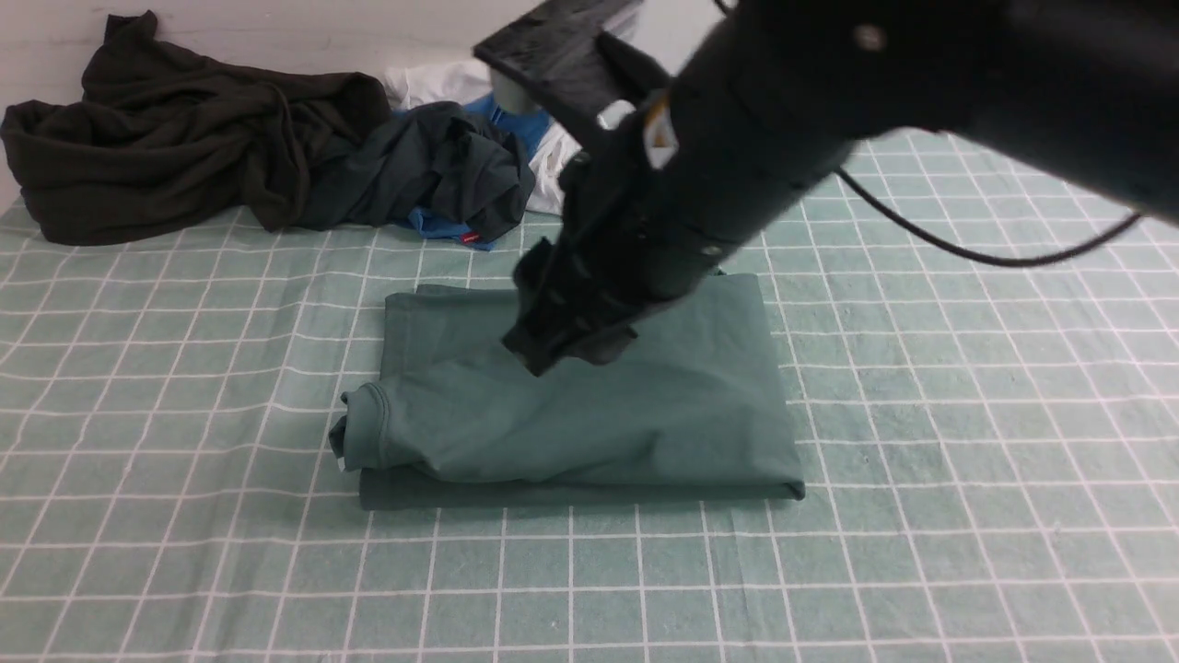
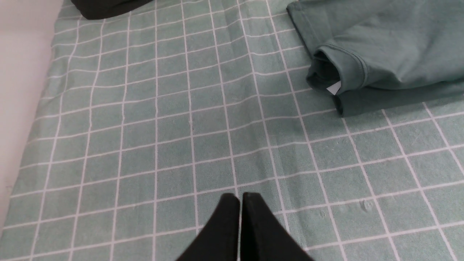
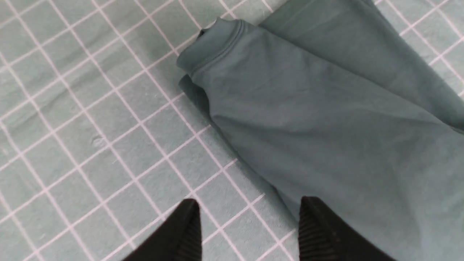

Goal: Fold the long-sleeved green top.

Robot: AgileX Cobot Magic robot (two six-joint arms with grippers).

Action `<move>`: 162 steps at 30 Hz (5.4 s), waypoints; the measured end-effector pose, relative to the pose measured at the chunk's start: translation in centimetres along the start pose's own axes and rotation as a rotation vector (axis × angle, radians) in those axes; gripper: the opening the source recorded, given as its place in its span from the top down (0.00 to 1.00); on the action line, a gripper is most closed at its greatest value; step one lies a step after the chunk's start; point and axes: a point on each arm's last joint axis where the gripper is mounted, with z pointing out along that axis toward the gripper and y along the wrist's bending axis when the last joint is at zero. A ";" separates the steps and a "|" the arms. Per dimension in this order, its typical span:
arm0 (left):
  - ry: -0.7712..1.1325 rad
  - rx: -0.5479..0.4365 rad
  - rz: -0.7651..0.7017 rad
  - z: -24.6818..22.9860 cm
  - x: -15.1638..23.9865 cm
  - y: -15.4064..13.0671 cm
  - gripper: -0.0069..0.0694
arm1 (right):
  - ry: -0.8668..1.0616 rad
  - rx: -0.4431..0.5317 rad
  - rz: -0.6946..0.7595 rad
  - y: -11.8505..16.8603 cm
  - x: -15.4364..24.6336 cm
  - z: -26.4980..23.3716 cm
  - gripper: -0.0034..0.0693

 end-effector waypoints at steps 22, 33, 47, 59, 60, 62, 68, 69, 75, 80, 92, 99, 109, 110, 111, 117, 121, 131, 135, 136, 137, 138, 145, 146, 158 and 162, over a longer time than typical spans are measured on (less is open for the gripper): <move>0.000 -0.001 0.001 0.0 0.0 0.0 0.91 | -0.579 0.013 0.029 1.5 16.2 -14.4 0.97; 0.000 0.000 0.000 0.0 0.0 0.0 0.91 | -0.719 0.048 0.050 1.3 18.9 -11.4 0.97; 0.000 0.000 0.000 0.0 0.0 0.0 0.91 | -0.789 0.639 0.334 -1.9 32.9 -8.1 0.97; 0.000 0.000 0.000 0.0 0.0 0.0 0.91 | -0.653 0.775 0.516 -1.7 36.9 -6.3 0.97; 0.000 0.000 0.000 0.0 0.0 0.0 0.91 | -0.648 0.775 0.516 -1.7 36.9 -6.3 0.97; 0.000 0.001 0.000 0.0 0.0 0.0 0.91 | -0.642 0.774 0.518 -1.7 37.0 -6.2 0.97; 0.000 0.001 0.000 0.0 0.0 0.0 0.91 | -0.642 0.773 0.519 -1.7 37.0 -6.2 0.97; 0.000 0.001 0.000 0.0 0.0 0.0 0.91 | -0.642 0.773 0.519 -1.7 37.0 -6.2 0.97; 0.000 0.001 0.000 0.0 0.0 0.0 0.91 | -0.642 0.773 0.519 -1.7 37.0 -6.2 0.97; 0.000 0.001 0.000 0.0 0.0 0.0 0.91 | -0.642 0.773 0.519 -1.7 37.0 -6.2 0.97; 0.013 0.006 0.008 0.8 0.7 -0.3 0.91 | -0.644 0.773 0.521 -1.7 36.9 -6.3 0.97; -0.308 0.041 -0.089 2.4 2.6 -1.4 0.91 | -0.644 0.773 0.521 -1.7 36.9 -6.3 0.97; -0.473 -0.077 -0.201 6.6 8.8 -2.1 0.91 | -0.643 0.772 0.521 -1.7 37.0 -6.2 0.97; -0.454 -0.081 -0.194 7.1 9.4 -2.2 0.91 | -0.643 0.772 0.521 -1.7 37.0 -6.2 0.97; -0.425 -0.082 -0.188 7.6 10.0 -2.3 0.91 | -0.643 0.772 0.521 -1.7 37.0 -6.2 0.97; -0.318 -0.071 -0.197 8.0 11.1 -2.4 0.91 | -0.642 0.773 0.518 -1.7 37.0 -6.2 0.97; -0.298 -0.070 -0.197 8.1 11.2 -2.5 0.91 | -0.640 0.774 0.518 -1.7 37.0 -6.2 0.97; -0.298 -0.071 -0.198 8.0 11.2 -2.5 0.91 | -0.640 0.774 0.518 -1.7 37.0 -6.2 0.97; -0.298 -0.071 -0.198 8.0 11.2 -2.5 0.91 | -0.640 0.774 0.518 -1.7 37.0 -6.2 0.97; -0.298 -0.071 -0.198 8.0 11.2 -2.5 0.91 | -0.640 0.774 0.518 -1.7 37.0 -6.2 0.97; -0.298 -0.071 -0.198 8.0 11.2 -2.5 0.91 | -0.640 0.774 0.518 -1.7 37.0 -6.2 0.97; -0.298 -0.071 -0.198 8.0 11.2 -2.5 0.91 | -0.640 0.774 0.518 -1.7 37.0 -6.2 0.97; -0.298 -0.071 -0.198 8.0 11.2 -2.5 0.91 | -0.640 0.774 0.518 -1.7 37.0 -6.2 0.97; -0.298 -0.071 -0.198 8.0 11.2 -2.5 0.91 | -0.640 0.774 0.518 -1.7 37.0 -6.2 0.97; -0.298 -0.071 -0.198 8.0 11.2 -2.5 0.91 | -0.640 0.774 0.518 -1.7 37.0 -6.2 0.97; -0.298 -0.071 -0.198 8.0 11.2 -2.5 0.91 | -0.640 0.774 0.518 -1.7 37.0 -6.2 0.97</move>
